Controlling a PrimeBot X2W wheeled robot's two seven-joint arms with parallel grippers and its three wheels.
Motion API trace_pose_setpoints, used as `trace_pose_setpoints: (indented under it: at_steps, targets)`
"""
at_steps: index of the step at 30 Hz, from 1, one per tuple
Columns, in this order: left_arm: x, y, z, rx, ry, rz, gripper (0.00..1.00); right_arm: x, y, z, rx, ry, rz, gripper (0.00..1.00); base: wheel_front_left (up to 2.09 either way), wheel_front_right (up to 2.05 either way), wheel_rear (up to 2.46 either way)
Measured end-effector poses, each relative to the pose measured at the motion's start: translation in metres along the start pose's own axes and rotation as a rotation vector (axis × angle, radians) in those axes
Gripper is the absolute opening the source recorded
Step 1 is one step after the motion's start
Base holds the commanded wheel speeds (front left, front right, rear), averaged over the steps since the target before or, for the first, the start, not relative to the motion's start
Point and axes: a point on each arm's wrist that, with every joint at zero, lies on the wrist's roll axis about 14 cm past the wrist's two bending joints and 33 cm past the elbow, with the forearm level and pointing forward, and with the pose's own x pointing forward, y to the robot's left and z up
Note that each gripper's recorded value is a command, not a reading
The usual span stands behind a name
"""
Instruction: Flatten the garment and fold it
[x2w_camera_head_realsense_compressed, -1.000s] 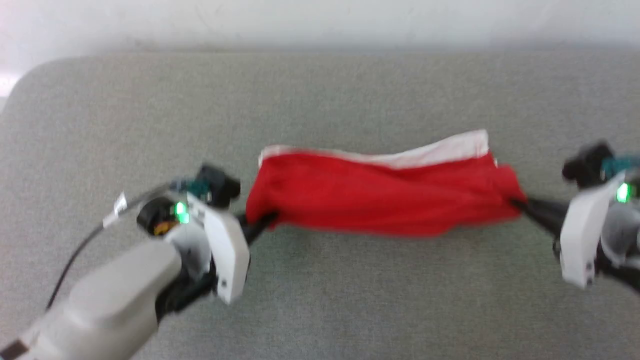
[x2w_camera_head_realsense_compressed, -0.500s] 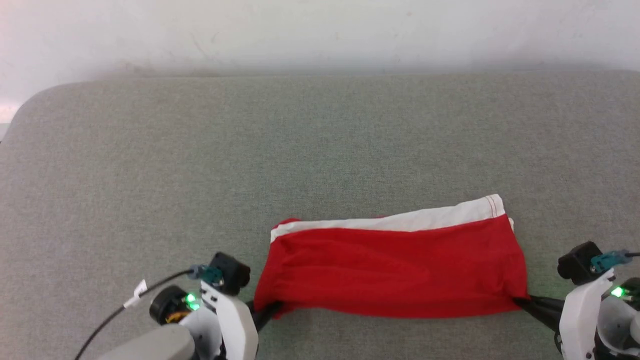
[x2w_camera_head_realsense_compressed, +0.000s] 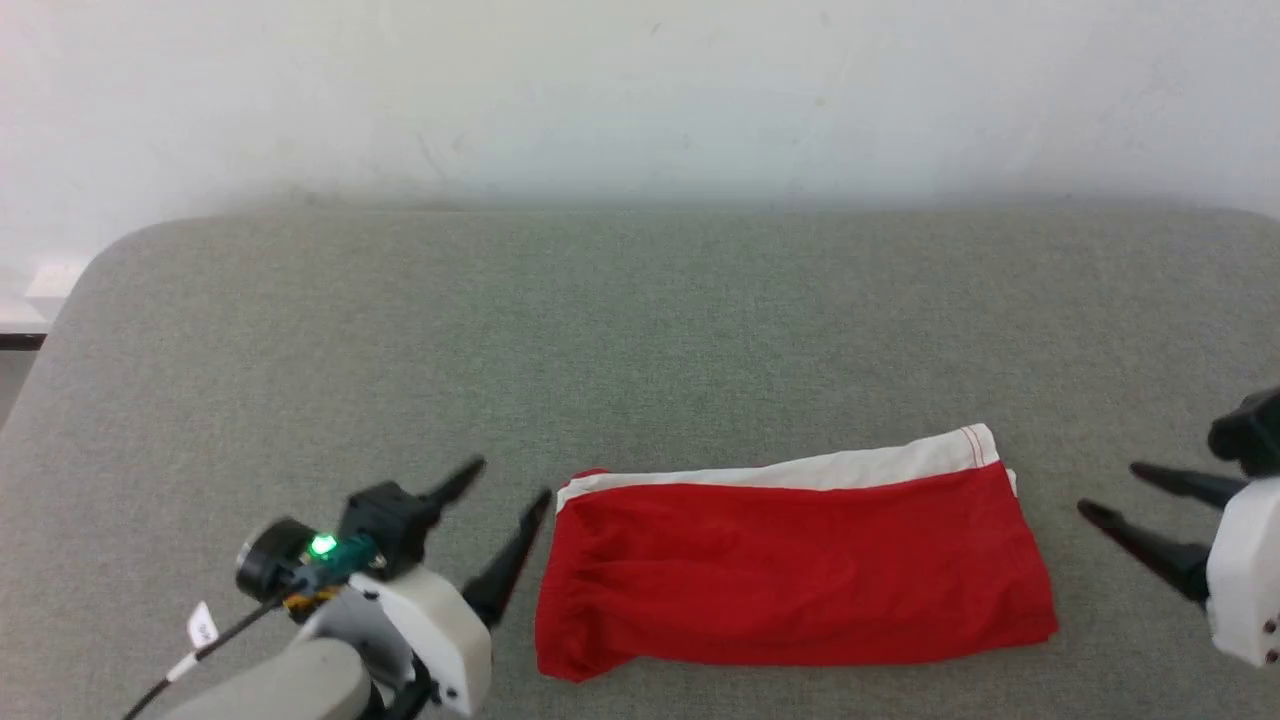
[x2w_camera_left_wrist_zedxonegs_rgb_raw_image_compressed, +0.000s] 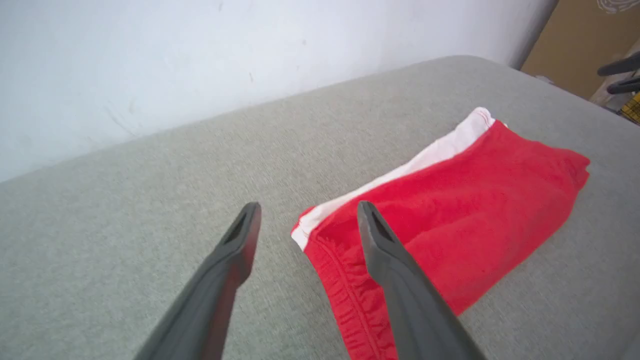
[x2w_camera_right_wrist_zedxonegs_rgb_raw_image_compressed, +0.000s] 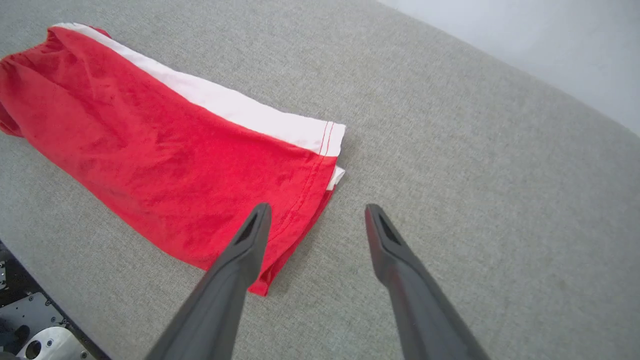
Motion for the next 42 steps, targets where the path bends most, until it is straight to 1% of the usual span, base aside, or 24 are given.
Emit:
trace_pose_setpoints:
  at_steps: [3, 5, 7, 9, 14, 17, 20, 24, 27, 31, 37, 38, 39, 42]
  targets:
    - [-0.001, 0.025, 0.038, 0.043, -0.153, 0.131, 1.00, -0.003, -0.007, 0.019, -0.045, -0.005, -0.016, 1.00, 0.00, 0.00, 0.00]
    - [-0.004, 0.045, 0.058, 0.082, -0.226, 0.242, 1.00, -0.002, -0.010, 0.027, -0.077, 0.013, -0.022, 1.00, 0.00, 0.00, 0.00]
    - [-0.008, 0.058, 0.084, 0.099, -0.325, 0.340, 1.00, -0.001, -0.012, 0.026, -0.098, 0.057, -0.029, 1.00, 0.00, 0.00, 0.00]
    - [-0.015, 0.063, 0.101, 0.140, -0.403, 0.411, 1.00, 0.001, -0.014, 0.023, -0.101, 0.107, -0.033, 1.00, 0.00, 0.00, 0.00]
    - [-0.030, 0.071, 0.102, 0.180, -0.468, 0.548, 1.00, 0.013, -0.011, 0.009, -0.061, 0.219, -0.022, 1.00, 0.00, 0.00, 0.00]
    - [-0.034, 0.077, 0.092, 0.155, -0.461, 0.615, 1.00, 0.023, -0.009, -0.007, -0.016, 0.287, -0.016, 1.00, 0.00, 0.00, 0.00]
    - [-0.034, 0.079, 0.078, 0.133, -0.436, 0.647, 1.00, 0.034, -0.006, -0.025, 0.036, 0.342, -0.008, 1.00, 0.00, 0.00, 0.00]
    - [-0.031, 0.080, 0.060, 0.122, -0.396, 0.646, 1.00, 0.053, 0.002, -0.035, 0.108, 0.353, 0.007, 1.00, 0.00, 0.00, 0.00]
    - [-0.028, 0.080, 0.053, 0.108, -0.380, 0.644, 1.00, 0.066, 0.009, -0.045, 0.133, 0.367, 0.018, 1.00, 0.00, 0.00, 0.00]
    - [-0.025, 0.085, 0.045, 0.097, -0.363, 0.652, 1.00, 0.078, 0.019, -0.068, 0.163, 0.415, 0.028, 1.00, 0.00, 0.00, 0.00]
    - [-0.024, 0.086, 0.039, 0.118, -0.344, 0.642, 1.00, 0.084, 0.027, -0.070, 0.177, 0.410, 0.044, 1.00, 0.00, 0.00, 0.00]
    - [-0.024, 0.086, 0.039, 0.121, -0.344, 0.643, 1.00, 0.083, 0.027, -0.070, 0.179, 0.404, 0.043, 0.33, 0.00, 0.00, 0.00]
    - [-0.025, 0.086, 0.037, 0.126, -0.340, 0.643, 1.00, 0.083, 0.027, -0.069, 0.182, 0.397, 0.040, 0.00, 0.00, 0.00, 0.00]
    - [-0.023, 0.084, 0.038, 0.138, -0.342, 0.625, 1.00, 0.081, 0.029, -0.066, 0.185, 0.369, 0.037, 0.00, 0.00, 0.00, 0.00]
